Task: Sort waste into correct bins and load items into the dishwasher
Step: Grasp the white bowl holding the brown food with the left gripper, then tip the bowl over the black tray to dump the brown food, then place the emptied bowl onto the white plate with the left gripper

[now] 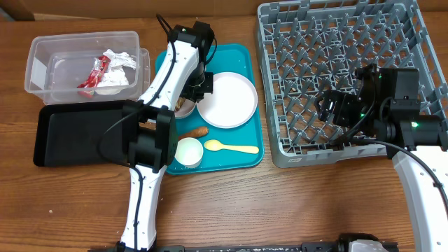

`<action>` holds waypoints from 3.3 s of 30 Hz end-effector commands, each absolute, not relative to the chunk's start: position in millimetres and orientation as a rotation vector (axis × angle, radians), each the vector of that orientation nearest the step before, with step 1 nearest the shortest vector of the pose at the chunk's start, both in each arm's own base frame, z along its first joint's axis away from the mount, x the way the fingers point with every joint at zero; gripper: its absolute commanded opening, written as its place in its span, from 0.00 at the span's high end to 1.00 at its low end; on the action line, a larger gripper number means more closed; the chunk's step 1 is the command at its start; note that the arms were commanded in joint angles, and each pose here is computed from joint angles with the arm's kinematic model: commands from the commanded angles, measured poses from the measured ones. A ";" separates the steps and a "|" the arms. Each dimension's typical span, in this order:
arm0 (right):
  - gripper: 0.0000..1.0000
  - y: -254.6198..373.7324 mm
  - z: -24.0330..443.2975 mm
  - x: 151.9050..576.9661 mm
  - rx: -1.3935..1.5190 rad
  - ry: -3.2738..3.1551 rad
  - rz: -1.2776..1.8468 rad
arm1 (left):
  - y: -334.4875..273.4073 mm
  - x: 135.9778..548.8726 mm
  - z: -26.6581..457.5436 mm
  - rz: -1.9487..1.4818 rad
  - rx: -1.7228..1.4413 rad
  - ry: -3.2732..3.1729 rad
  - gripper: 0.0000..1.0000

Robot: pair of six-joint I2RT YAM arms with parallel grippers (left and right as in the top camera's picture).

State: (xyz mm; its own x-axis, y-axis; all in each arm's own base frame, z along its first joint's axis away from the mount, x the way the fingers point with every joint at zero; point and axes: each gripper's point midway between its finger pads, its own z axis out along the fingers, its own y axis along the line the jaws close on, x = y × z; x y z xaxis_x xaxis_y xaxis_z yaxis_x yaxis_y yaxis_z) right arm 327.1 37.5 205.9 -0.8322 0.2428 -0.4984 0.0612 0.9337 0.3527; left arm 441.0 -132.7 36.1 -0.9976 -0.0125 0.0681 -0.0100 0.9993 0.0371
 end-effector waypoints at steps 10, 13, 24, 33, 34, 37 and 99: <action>0.00 36.3 215.9 331.2 0.213 2.501 0.442 | -132.5 429.1 66.1 -0.053 -0.058 -3.032 0.96; 0.00 36.2 216.4 331.9 0.212 2.497 0.442 | -133.7 433.2 99.2 -0.033 -0.109 -3.075 0.96; 0.00 36.3 216.2 331.6 0.212 2.499 0.442 | -112.6 429.8 254.4 0.157 -0.150 -3.440 0.96; 0.00 36.4 216.4 331.8 0.212 2.498 0.443 | 32.7 343.7 252.5 0.280 0.291 -3.286 0.96; 0.00 36.4 216.4 331.8 0.212 2.498 0.443 | 38.7 339.7 244.4 0.336 0.293 -3.258 0.96; 0.00 36.4 216.8 332.4 0.211 2.495 0.443 | 51.8 338.6 212.4 0.662 0.246 -3.213 0.96; 0.00 36.2 217.0 332.7 0.211 2.493 0.442 | -220.5 437.8 89.0 -0.088 -1.179 -3.126 0.00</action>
State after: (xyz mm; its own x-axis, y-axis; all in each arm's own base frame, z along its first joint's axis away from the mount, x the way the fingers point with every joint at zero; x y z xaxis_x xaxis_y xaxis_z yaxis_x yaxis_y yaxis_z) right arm 328.6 37.5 206.6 -0.8290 0.2434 -0.5036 0.0592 0.9335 0.3537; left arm 412.7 -227.8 54.1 -0.7036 0.7059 -0.0819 0.7007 0.7084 0.0848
